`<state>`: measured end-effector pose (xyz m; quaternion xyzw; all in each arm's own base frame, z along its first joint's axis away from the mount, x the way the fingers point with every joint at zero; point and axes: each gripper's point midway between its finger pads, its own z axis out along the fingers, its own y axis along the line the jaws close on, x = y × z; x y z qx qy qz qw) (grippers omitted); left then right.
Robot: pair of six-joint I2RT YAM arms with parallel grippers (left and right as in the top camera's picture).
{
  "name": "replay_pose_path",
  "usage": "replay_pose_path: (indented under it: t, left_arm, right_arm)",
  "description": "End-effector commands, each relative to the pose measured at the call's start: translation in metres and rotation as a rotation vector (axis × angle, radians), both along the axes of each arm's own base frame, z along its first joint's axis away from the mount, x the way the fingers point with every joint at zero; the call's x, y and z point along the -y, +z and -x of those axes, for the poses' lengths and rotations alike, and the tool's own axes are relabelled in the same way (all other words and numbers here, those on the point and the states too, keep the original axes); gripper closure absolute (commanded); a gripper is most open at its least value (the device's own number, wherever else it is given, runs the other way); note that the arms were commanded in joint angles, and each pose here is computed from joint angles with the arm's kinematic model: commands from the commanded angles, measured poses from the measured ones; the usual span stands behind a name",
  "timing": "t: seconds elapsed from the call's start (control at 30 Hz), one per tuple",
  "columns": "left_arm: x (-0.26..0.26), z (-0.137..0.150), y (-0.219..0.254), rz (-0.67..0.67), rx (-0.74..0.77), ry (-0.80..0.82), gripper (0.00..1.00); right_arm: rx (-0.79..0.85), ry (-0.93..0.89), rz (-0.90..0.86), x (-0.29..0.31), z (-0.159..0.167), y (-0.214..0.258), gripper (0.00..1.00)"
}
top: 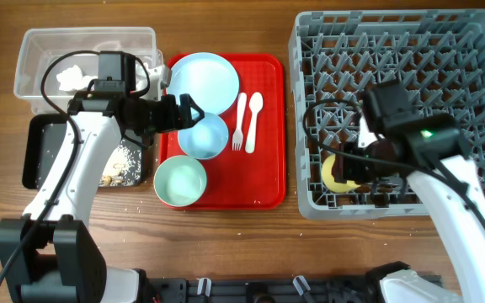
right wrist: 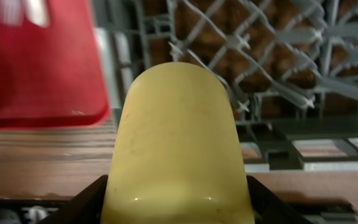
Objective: Sort waste into correct bins and load items into the dishwasher rack
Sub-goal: 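Place the yellow cup upside down in the dish rack with the right gripper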
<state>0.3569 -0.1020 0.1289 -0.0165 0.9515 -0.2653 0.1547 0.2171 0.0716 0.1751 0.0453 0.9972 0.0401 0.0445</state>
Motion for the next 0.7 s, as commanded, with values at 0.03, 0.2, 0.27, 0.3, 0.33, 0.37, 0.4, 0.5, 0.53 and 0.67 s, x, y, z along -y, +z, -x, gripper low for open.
replay_pose_path:
  t: [0.03, 0.2, 0.27, 0.3, 0.33, 0.37, 0.4, 0.5, 0.53, 0.67]
  left_arm:
    - [-0.013, -0.001, 0.002, -0.067, 0.01, 0.024, 0.05]
    - [-0.014, -0.001, 0.001, -0.077, 0.009, 0.028, 0.05]
    - [-0.014, -0.001, 0.001, -0.077, 0.009, 0.028, 0.05]
    - [-0.014, -0.001, 0.001, -0.077, 0.009, 0.028, 0.05]
    - [-0.014, -0.001, 0.001, -0.077, 0.009, 0.028, 0.05]
    - [-0.015, -0.002, 0.0, -0.081, 0.009, 0.03, 0.05]
    - [-0.016, -0.002, 0.0, -0.087, 0.01, 0.033, 0.05]
    - [-0.016, -0.005, 0.002, -0.086, 0.025, 0.033, 0.05]
    - [-0.016, -0.006, 0.003, -0.085, 0.028, 0.033, 0.05]
    - [-0.018, -0.005, 0.016, -0.084, 0.061, 0.041, 0.05]
  right_arm:
    - [-0.061, -0.033, 0.111, 0.009, -0.006, -0.026, 0.55]
    - [-0.092, 0.009, 0.072, -0.004, -0.019, -0.057, 0.51]
    - [-0.107, 0.034, 0.039, -0.011, -0.021, -0.067, 0.36]
    - [-0.114, 0.035, 0.037, -0.013, -0.022, -0.07, 0.31]
    - [-0.109, 0.035, 0.028, -0.014, -0.024, -0.07, 0.28]
    - [-0.091, 0.036, -0.012, -0.021, -0.027, -0.064, 0.28]
    - [-0.063, 0.035, -0.036, -0.026, -0.033, -0.056, 0.28]
    - [0.093, 0.041, -0.065, -0.033, -0.065, -0.004, 0.22]
    - [0.145, 0.039, -0.063, -0.033, -0.075, 0.014, 0.19]
    - [0.333, 0.097, -0.182, -0.061, -0.109, 0.06, 0.19]
